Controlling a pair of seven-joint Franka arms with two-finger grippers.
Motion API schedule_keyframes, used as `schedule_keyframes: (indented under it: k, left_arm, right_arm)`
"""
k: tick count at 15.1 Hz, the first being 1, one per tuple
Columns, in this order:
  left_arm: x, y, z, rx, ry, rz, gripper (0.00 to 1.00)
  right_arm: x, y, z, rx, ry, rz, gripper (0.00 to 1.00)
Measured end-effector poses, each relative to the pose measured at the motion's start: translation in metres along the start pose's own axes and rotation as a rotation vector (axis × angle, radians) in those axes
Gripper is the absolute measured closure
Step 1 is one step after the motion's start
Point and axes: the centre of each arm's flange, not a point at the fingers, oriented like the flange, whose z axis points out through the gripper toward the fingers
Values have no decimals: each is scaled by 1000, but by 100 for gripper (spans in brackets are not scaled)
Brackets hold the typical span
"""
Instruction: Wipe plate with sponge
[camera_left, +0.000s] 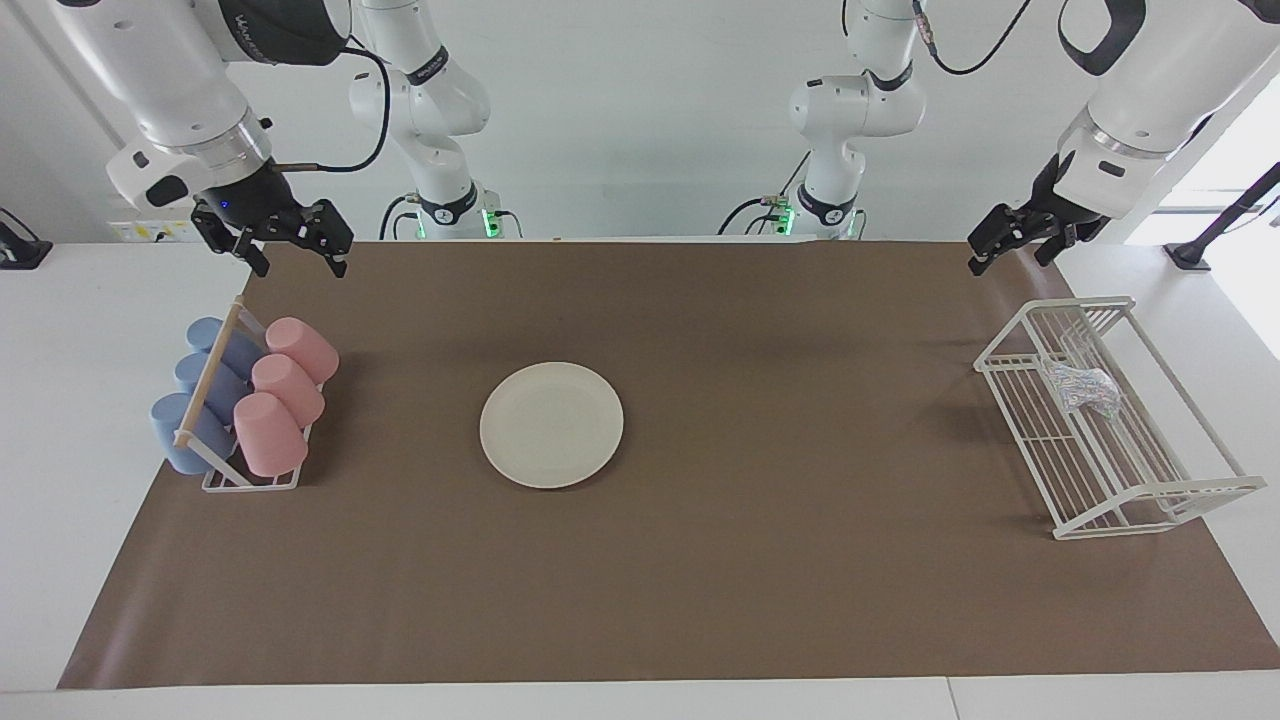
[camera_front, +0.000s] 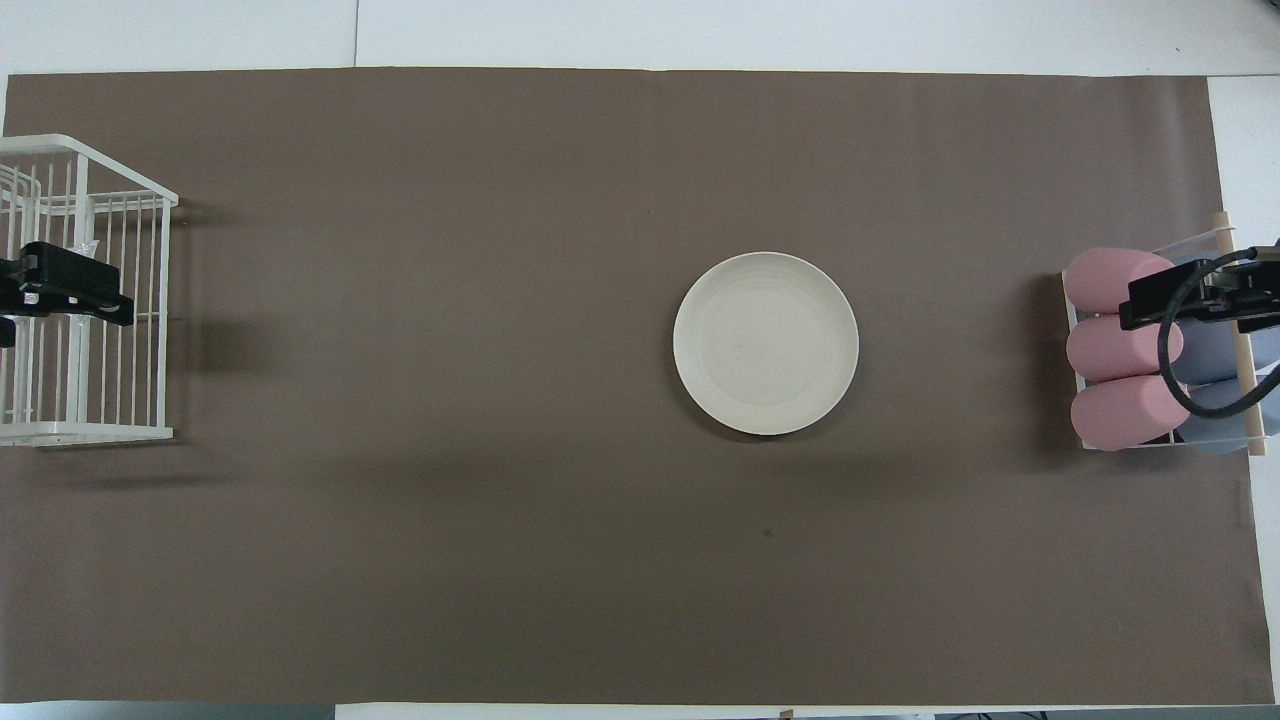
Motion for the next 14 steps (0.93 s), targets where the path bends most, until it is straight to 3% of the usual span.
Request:
schedule_keyframes:
  k: [7,14]
  left_arm:
    - [0,-1,0,0,1,-6,0]
    - [5,-3,8,19,16,-149,0]
  right_arm:
    - [0,0,0,0,0,0,0]
    - [0,0,0,0,0,0,0]
